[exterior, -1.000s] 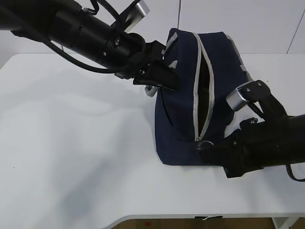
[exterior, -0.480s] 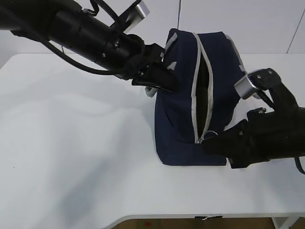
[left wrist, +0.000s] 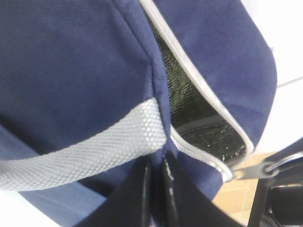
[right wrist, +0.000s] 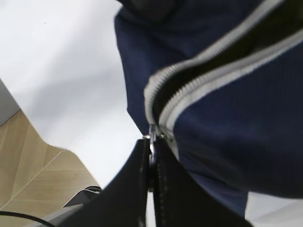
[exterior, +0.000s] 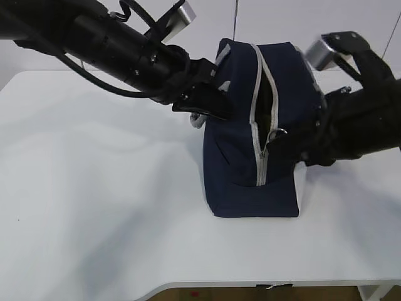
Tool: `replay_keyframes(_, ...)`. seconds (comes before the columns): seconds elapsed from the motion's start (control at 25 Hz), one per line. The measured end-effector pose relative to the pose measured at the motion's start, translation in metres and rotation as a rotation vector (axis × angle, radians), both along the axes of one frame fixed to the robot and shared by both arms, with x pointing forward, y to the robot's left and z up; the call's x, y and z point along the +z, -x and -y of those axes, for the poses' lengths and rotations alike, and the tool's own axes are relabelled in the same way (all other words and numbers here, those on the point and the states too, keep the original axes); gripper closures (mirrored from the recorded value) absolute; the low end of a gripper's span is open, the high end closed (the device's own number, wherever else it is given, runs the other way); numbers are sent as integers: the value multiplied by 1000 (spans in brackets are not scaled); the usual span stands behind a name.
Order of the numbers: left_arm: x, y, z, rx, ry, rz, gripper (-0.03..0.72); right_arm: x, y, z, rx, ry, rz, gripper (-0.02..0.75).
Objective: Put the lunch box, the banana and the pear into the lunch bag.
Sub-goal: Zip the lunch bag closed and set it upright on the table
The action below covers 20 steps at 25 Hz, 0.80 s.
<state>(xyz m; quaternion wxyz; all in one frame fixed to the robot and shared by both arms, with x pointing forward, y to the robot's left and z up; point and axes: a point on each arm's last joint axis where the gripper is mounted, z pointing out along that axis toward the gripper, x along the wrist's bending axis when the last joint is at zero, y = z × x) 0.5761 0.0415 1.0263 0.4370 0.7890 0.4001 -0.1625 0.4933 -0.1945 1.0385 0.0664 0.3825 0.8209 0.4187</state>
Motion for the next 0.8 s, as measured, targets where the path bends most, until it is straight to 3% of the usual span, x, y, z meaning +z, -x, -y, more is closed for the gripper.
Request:
replay_keyframes(0.56,0,-1,0,10,4,3,692,60,-11,2,-80,44,-111,731)
replay_keyframes(0.8,0,-2,0,19,3,9,688,65,-14,1,-77,50,-172,731)
